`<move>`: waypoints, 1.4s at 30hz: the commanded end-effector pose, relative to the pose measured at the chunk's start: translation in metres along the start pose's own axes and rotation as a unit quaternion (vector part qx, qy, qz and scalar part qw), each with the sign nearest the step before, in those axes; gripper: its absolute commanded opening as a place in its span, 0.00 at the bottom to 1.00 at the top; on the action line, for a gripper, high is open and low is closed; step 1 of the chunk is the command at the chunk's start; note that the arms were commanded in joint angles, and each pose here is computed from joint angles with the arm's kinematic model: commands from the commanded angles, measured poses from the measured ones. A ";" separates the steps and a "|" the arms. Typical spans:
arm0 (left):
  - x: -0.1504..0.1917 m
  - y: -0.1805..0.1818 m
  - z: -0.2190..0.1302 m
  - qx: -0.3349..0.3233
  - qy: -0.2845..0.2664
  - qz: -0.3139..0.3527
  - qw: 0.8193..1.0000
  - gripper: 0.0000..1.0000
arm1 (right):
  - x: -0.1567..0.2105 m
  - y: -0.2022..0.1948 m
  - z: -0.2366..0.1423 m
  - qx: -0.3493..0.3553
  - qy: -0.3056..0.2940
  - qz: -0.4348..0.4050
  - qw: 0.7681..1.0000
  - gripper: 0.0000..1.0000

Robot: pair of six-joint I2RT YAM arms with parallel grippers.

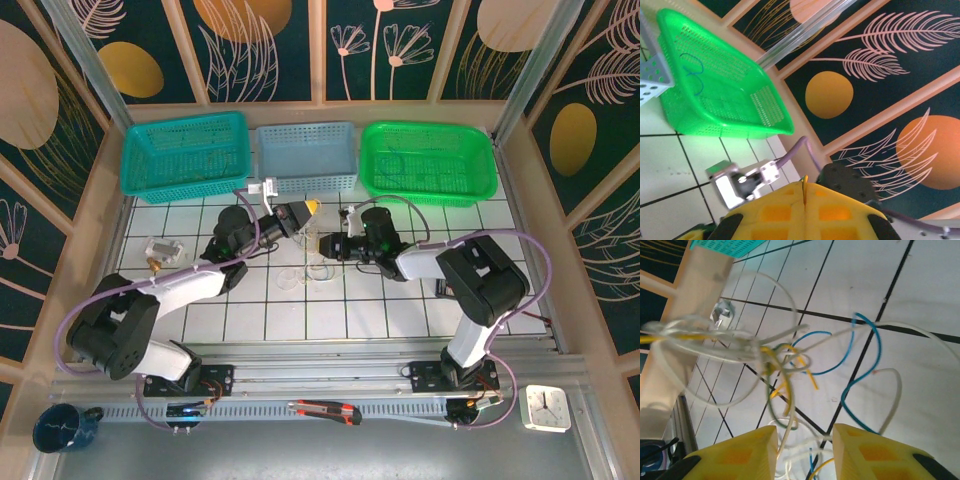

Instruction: Untangle the cables

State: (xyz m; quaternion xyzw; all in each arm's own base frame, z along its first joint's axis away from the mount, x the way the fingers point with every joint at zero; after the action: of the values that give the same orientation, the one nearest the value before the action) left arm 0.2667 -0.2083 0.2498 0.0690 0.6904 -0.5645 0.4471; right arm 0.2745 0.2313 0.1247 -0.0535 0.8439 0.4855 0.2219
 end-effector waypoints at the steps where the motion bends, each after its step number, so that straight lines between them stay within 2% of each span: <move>1: -0.016 -0.023 0.000 0.038 -0.012 0.006 0.999 0.00 | 0.000 -0.011 0.003 0.008 -0.023 0.009 1.000 0.33; 6: -0.027 -0.036 -0.004 0.042 -0.024 0.012 0.999 0.00 | 0.004 -0.015 -0.001 0.018 -0.024 0.014 0.999 0.32; 16: -0.022 -0.027 -0.003 0.020 -0.021 0.008 1.000 0.00 | 0.003 0.010 -0.042 0.048 -0.042 -0.033 0.997 0.43; 28: -0.021 -0.023 0.001 0.017 -0.021 0.001 1.000 0.00 | -0.009 0.054 -0.074 0.022 -0.102 -0.097 0.990 0.53; 34: -0.020 -0.022 0.001 0.018 -0.022 -0.005 1.000 0.00 | -0.014 0.075 -0.078 -0.001 -0.133 -0.141 0.981 0.58; 42: -0.022 -0.024 0.001 0.026 -0.026 -0.011 0.999 0.00 | -0.026 0.095 -0.065 -0.022 -0.185 -0.176 0.967 0.59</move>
State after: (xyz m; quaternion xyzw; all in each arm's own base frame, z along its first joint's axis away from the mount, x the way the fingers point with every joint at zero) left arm 0.2654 -0.2064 0.2696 0.0545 0.6870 -0.5713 0.4458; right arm 0.2363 0.2146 0.2176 -0.1126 0.7919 0.4533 0.3933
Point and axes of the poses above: each hand's point on the last joint's axis, 136 mm out from that joint toward the fingers, its own z axis out along the fingers, its own y axis along the line the jaws close on, x = y × z, the point moved 10 cm from there along -z, back along the fingers, and after that the axes turned 9 degrees about z, right-handed, at the moved point
